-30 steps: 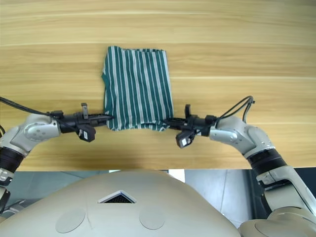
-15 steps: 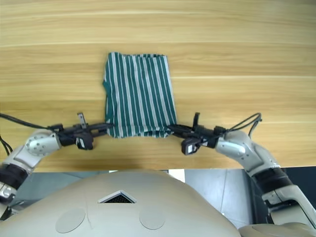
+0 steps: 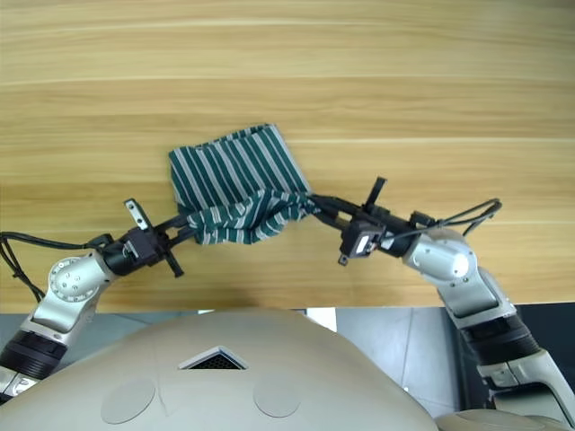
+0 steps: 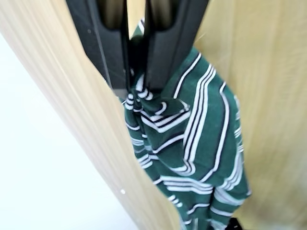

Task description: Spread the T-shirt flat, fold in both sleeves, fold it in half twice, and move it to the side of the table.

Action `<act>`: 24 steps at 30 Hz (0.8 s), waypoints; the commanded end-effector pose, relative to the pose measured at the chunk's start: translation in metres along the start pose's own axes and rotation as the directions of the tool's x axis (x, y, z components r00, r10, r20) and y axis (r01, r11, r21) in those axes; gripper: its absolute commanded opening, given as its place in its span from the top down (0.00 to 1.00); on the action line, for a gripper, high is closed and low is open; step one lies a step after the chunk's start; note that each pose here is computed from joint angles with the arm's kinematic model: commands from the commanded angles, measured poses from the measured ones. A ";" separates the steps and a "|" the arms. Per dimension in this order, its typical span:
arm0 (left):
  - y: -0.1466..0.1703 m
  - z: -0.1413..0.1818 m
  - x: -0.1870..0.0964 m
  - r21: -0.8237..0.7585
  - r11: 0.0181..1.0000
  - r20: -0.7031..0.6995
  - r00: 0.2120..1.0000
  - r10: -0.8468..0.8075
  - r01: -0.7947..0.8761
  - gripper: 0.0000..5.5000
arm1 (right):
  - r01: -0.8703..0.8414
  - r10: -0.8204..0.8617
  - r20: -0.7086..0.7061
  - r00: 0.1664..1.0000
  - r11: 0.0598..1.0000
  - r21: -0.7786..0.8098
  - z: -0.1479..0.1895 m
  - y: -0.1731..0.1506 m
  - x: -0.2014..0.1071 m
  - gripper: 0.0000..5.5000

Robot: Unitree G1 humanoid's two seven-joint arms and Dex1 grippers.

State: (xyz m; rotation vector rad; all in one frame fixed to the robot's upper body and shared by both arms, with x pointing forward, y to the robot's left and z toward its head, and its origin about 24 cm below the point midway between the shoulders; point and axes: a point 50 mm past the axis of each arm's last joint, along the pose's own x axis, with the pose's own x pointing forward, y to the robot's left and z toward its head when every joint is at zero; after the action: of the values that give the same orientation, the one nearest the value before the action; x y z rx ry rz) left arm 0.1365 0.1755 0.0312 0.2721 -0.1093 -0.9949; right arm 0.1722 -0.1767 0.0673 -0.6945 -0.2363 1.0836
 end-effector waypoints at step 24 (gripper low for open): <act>0.031 -0.064 0.025 -0.208 0.884 -0.177 0.905 0.386 -0.418 0.80 | 0.222 -0.225 -0.186 0.957 0.974 -0.034 -0.074 -0.041 0.125 0.75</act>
State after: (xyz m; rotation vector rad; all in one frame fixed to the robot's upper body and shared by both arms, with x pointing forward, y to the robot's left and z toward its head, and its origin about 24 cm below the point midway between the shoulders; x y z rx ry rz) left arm 0.1859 0.1809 -0.0188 0.0867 0.0485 -0.5851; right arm 0.2917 -0.1108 0.0154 -0.7411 -0.1456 0.8123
